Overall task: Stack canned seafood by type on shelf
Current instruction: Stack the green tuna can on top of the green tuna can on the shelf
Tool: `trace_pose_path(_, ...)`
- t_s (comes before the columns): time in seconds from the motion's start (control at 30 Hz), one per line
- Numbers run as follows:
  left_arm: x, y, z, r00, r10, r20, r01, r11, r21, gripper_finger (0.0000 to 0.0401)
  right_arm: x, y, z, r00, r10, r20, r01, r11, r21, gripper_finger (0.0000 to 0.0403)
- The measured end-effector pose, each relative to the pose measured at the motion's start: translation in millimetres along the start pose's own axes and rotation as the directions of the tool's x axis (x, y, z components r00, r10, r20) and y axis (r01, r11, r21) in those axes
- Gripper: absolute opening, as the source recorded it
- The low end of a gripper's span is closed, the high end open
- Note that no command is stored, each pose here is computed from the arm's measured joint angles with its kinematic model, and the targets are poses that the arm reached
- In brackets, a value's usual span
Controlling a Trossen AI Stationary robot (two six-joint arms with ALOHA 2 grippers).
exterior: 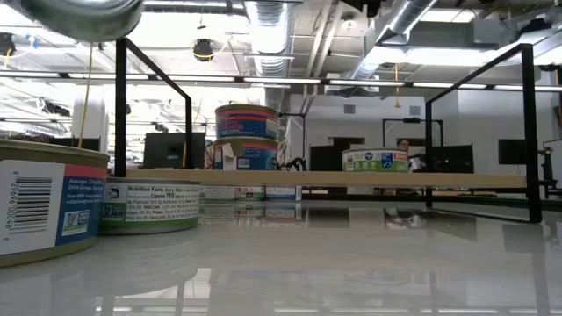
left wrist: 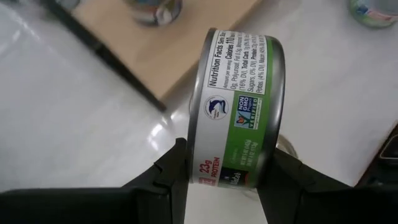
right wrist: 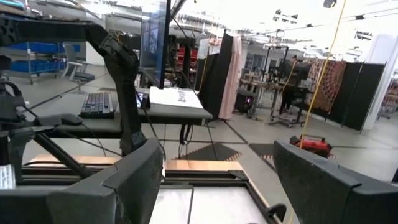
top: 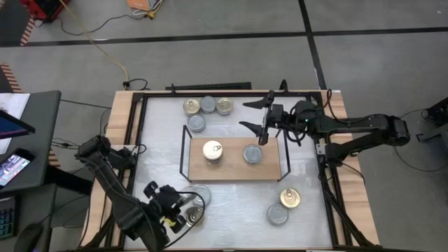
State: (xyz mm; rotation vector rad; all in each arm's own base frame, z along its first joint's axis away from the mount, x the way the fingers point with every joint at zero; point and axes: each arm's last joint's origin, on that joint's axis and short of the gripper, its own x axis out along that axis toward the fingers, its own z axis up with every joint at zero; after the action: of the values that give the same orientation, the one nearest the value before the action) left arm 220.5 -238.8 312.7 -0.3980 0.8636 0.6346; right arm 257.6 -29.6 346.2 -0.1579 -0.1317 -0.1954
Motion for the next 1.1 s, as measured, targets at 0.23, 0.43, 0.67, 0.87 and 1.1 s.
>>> trace_pose_path(0.23, 5, -5, 10, 0.991, -0.033, 0.126, 0.022, 0.996, 0.087, 0.0138, 0, 1, -4, 0.999, 0.006, -0.039, -0.005, 1.0, 0.018, 0.0329)
trace_pose_path(0.43, 11, -6, 19, 0.979, -0.017, 0.204, -0.011, 0.99, 0.138, 0.0138, 0, 0, -6, 0.998, 0.007, -0.06, -0.006, 1.0, 0.02, 0.0329)
trace_pose_path(0.67, 26, -2, 25, 0.972, 0.036, 0.231, -0.078, 0.981, 0.178, 0.0138, 0, 1, -7, 0.998, 0.009, -0.068, -0.007, 1.0, 0.02, 0.0329)
trace_pose_path(0.87, 33, -3, 30, 0.967, 0.04, 0.25, -0.096, 0.972, 0.216, 0.0138, 0, 1, -7, 0.997, 0.009, -0.073, -0.008, 1.0, 0.02, 0.0329)
trace_pose_path(1.1, 36, -3, 36, 0.953, 0.049, 0.3, -0.125, 0.963, 0.24, 0.0138, 0, 1, -7, 0.997, 0.009, -0.075, -0.008, 1.0, 0.02, 0.0329)
